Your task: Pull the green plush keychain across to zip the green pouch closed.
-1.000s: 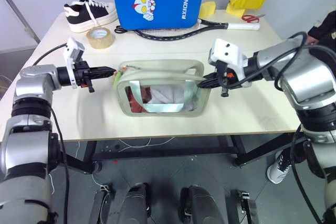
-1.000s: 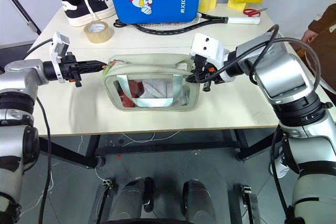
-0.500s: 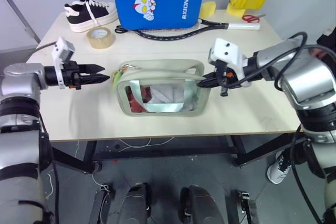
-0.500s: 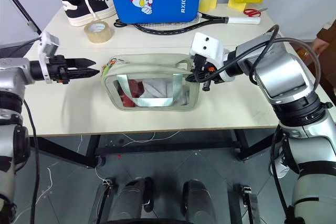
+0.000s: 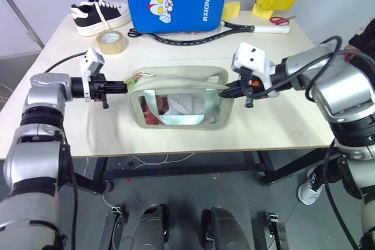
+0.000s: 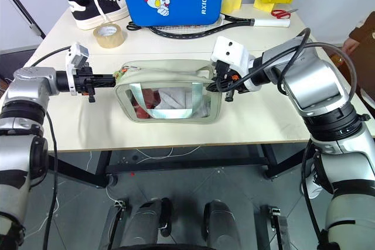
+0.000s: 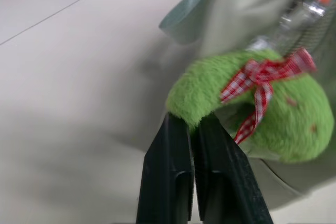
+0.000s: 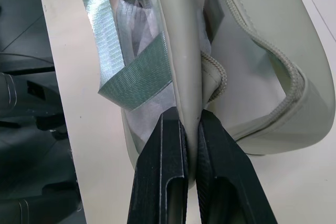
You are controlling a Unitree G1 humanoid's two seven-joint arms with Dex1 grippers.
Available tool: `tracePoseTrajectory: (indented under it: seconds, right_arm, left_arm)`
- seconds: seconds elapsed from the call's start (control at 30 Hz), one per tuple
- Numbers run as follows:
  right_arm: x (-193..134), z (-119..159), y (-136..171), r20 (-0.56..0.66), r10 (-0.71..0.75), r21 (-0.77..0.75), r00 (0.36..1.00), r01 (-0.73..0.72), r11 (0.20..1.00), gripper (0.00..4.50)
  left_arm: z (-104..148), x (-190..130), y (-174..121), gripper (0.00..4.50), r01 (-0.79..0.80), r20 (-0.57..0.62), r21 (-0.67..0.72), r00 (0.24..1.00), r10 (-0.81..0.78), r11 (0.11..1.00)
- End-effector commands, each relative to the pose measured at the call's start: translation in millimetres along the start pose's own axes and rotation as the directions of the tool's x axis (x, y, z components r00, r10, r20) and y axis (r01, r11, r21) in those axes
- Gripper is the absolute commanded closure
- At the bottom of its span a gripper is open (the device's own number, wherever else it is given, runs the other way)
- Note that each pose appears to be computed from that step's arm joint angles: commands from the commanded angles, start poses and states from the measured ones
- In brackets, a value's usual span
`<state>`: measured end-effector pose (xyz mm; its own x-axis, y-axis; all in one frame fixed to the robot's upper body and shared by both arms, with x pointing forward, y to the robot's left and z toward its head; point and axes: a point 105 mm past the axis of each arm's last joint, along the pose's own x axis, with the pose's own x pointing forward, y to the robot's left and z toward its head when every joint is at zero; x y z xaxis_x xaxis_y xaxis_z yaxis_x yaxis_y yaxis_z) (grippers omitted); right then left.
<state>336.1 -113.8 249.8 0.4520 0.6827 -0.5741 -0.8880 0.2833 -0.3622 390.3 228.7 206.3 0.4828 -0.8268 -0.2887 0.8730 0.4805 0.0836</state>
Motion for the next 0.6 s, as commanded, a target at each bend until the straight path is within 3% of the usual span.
tracePoseTrajectory:
  seconds: [0.03,0.2,0.3,0.47,0.6]
  right_arm:
    - [-9,12,-1,0.042,-0.024,-0.032,0.999,0.025,0.999,4.5]
    - [-7,11,0,0.043,-0.018,-0.027,0.999,0.019,0.999,4.5]
    - [-5,11,0,0.048,-0.014,-0.028,0.999,0.016,0.999,4.5]
    - [-2,11,1,0.05,-0.01,-0.027,0.999,0.011,1.0,4.5]
    - [-1,10,-1,0.048,-0.015,-0.023,0.999,0.017,1.0,4.5]
  left_arm:
    - [23,-27,6,4.44,-0.044,-0.027,0.126,0.998,0.048,0.991]
    - [41,-51,5,4.44,-0.052,-0.052,0.208,0.997,0.064,0.977]
    - [64,-46,7,4.44,-0.082,0.027,0.233,0.997,0.078,0.969]
    - [114,2,-20,4.44,0.061,0.191,0.275,0.975,-0.117,0.96]
    - [120,45,-40,4.44,0.141,0.174,0.284,0.965,-0.196,0.948]
